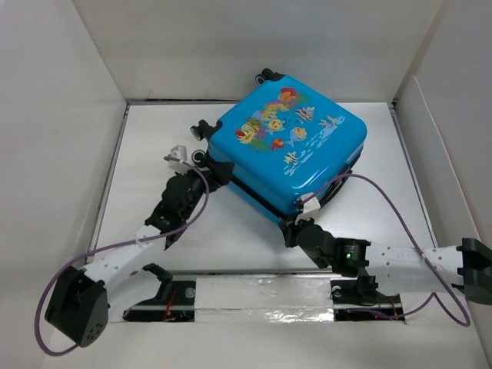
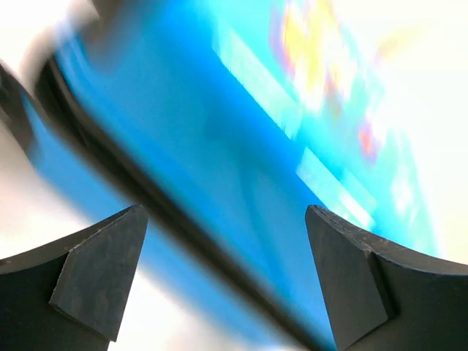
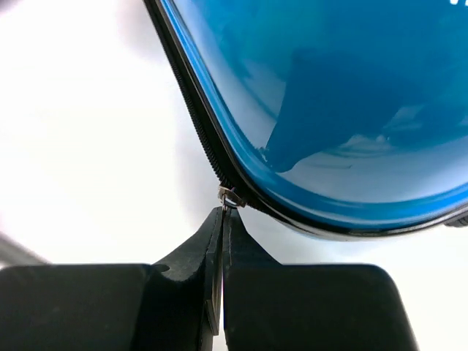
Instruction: Pack the luggage
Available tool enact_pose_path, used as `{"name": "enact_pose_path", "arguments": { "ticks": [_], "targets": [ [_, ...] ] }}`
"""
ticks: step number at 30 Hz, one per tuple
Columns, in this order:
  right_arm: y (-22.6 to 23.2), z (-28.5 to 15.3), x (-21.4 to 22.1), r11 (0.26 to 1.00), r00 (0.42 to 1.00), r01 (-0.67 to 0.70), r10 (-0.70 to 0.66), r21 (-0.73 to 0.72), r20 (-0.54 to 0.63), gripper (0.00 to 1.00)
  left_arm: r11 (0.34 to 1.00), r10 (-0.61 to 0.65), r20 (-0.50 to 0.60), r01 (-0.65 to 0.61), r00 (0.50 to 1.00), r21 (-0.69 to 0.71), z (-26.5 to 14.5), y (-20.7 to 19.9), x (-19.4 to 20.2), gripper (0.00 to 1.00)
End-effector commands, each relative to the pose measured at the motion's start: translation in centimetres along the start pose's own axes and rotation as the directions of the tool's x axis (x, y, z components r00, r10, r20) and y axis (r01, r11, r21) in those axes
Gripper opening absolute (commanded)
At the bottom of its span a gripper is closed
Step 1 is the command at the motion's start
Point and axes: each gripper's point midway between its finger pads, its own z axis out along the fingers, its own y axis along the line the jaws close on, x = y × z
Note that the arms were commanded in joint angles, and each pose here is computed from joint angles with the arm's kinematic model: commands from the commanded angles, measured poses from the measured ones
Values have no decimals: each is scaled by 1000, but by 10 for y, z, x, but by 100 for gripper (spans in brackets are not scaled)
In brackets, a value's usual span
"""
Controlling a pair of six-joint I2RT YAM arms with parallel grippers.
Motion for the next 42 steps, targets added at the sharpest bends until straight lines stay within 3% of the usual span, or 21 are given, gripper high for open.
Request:
{"name": "enact_pose_path", "arguments": {
  "ticks": [1,4,6,8,9,11,17,22,27,33,37,42],
  "targets": [
    [52,-18,-37,966,988,-123,140,-227,61,0,992,-67,217,87,974,-86,-1,8,-78,92],
    [55,-15,-35,968,990,-113,128,-224,54,0,983,-114,297,151,948,-107,11,13,-125,97],
    [56,-14,-33,970,992,-111,123,-217,39,0,970,-142,277,189,951,-152,36,24,-144,98],
    [58,-13,-29,971,994,-101,107,-218,17,0,953,-121,194,169,973,-252,69,45,-128,99],
    [59,-12,-28,971,994,-99,105,-219,13,0,948,-109,199,162,974,-274,78,42,-143,99],
    [61,-12,-26,969,995,-98,103,-228,10,0,925,-106,166,159,980,-347,98,65,-135,99],
    [62,-13,-24,967,995,-93,97,-239,3,0,905,-102,150,154,983,-397,129,91,-145,99],
    [62,-14,-24,966,996,-86,89,-244,-1,0,919,-93,105,126,990,-373,151,85,-147,99],
    [62,-12,-20,967,996,-86,87,-241,-8,0,929,-160,105,186,982,-320,163,86,-139,91],
    [63,-8,-19,972,997,-74,74,-225,-5,0,929,-311,79,320,947,-184,169,75,-115,66],
    [52,-3,-29,974,996,-86,89,-208,5,0,934,-335,90,343,938,-95,164,64,-115,0],
    [28,-7,-47,980,993,-94,104,-175,50,0,961,-278,138,273,951,49,140,44,-122,0]
  ]
}}
